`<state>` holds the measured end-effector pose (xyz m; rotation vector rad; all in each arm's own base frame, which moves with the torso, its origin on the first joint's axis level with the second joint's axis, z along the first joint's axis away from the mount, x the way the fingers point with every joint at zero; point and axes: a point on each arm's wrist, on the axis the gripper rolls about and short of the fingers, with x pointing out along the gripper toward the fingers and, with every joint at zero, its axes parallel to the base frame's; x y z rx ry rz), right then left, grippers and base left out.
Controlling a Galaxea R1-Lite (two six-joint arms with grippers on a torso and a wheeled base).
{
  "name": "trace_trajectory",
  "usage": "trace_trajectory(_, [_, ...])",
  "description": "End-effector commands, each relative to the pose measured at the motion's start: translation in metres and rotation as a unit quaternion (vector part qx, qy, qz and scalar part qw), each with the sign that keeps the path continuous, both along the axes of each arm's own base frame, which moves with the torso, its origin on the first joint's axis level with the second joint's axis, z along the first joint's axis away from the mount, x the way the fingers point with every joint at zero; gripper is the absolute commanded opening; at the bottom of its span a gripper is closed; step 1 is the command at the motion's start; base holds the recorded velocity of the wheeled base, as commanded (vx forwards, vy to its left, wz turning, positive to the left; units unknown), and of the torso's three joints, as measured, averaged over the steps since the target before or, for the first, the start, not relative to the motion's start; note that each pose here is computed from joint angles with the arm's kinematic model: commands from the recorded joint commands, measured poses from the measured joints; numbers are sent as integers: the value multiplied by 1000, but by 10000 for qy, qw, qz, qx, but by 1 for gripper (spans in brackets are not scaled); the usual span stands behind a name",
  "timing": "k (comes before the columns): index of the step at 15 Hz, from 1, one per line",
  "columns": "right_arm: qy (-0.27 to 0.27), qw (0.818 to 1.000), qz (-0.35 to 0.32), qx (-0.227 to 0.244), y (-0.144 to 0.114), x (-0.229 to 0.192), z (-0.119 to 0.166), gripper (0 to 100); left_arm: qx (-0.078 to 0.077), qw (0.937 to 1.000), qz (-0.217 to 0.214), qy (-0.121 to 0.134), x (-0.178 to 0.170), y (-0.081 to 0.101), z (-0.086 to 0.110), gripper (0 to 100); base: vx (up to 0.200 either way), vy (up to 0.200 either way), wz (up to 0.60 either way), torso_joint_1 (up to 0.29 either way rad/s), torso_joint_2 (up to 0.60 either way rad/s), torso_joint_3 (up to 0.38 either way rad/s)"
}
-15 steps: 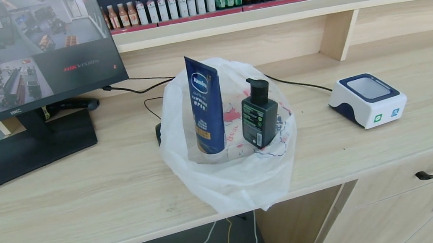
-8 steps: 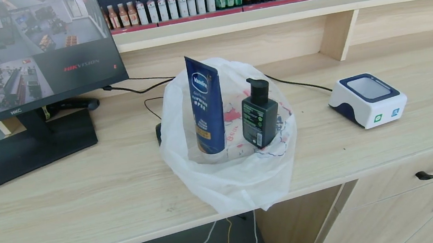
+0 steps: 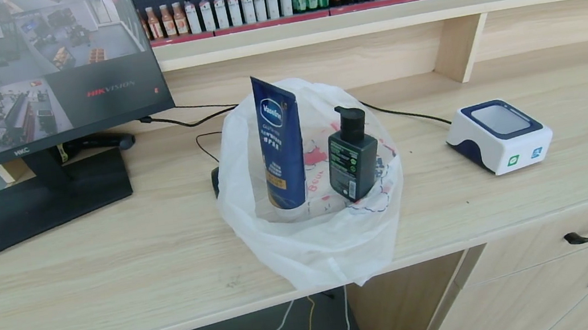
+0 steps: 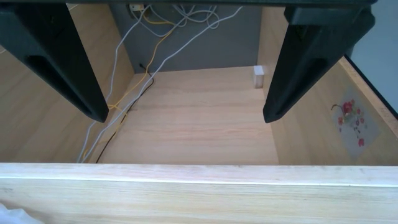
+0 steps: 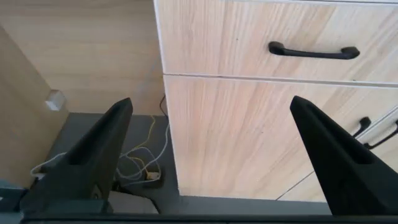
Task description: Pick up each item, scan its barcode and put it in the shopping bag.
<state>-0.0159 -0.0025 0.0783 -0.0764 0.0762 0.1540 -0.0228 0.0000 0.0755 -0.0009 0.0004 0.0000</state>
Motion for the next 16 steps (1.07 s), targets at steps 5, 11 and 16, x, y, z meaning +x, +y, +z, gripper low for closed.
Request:
trace_trajectory(5, [27, 9988, -487, -14, 1, 0, 0, 100, -3, 10000, 8, -2, 0, 0, 0, 100, 0, 0, 0, 0, 0, 0])
trace_trajectory(11, [-410, 9959, -749, 292, 2, -7, -2, 100, 4, 10000, 0, -2, 0, 0, 0, 100, 0, 0, 0, 0, 0, 0])
trace_trajectory(16, [-410, 9960, -742, 292, 2, -7, -2, 100, -3, 10000, 8, -2, 0, 0, 0, 100, -120, 0, 0, 0, 2, 2])
